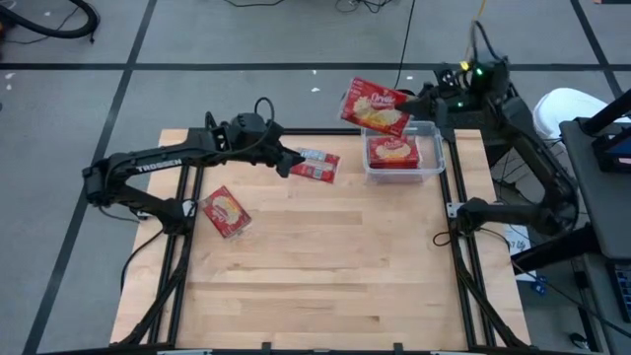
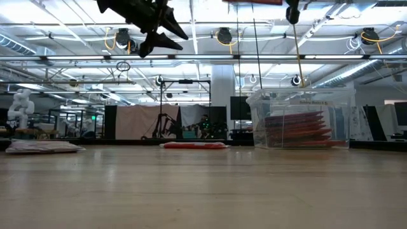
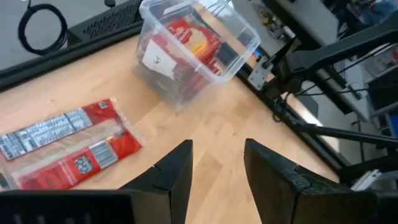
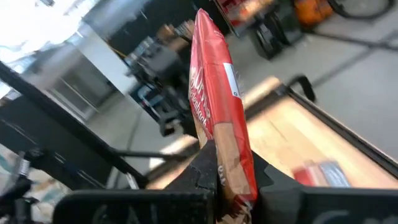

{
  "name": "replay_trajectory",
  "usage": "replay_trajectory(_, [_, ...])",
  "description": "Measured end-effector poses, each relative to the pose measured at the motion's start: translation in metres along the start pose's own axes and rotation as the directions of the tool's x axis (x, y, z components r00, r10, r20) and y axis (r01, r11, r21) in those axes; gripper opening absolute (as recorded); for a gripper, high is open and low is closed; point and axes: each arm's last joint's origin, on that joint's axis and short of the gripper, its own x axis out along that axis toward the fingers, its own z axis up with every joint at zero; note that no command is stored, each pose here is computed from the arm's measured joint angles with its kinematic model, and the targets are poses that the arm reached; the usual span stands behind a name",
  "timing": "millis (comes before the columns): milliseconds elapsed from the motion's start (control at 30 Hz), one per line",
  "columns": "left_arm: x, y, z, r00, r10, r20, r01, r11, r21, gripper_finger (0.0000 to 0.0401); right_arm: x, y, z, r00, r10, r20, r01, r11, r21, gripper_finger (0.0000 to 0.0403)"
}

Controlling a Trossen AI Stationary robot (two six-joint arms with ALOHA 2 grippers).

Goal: Sort popcorn bags into baskets
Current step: Put the popcorn bag into the transparent container

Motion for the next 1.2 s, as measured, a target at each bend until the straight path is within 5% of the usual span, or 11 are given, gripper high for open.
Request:
replay_trajectory(300, [0.0,0.002,0.001,1.0,0.013,0.0,-0.013,1.0,0.011,0.0147,-0.004,-0.02,0.002,0.93,-0.255,-0.264,0.27,0.963,0.021,0.0009])
replay_trajectory(500, [0.0,0.004,-0.003,0.999,0.034,-0.038,-0.034,0.999,-0.015,0.0147,-0.008,-0.037,-0.021,0.781,-0.376,-0.499,0.426,0.905,-0.014,0.0023])
replay_trajectory(700, [0.0,0.005,-0.008,0.996,0.034,-0.088,-0.035,0.999,-0.009,0.0147,-0.011,-0.042,-0.03,0.647,-0.463,-0.606,0.541,0.839,-0.063,0.0017])
replay_trajectory(1200, [-0.002,0.012,-0.007,0.993,0.024,-0.119,-0.019,0.999,0.045,0.0147,0.0,-0.066,-0.03,0.591,-0.479,-0.649,0.591,0.805,-0.056,0.0015])
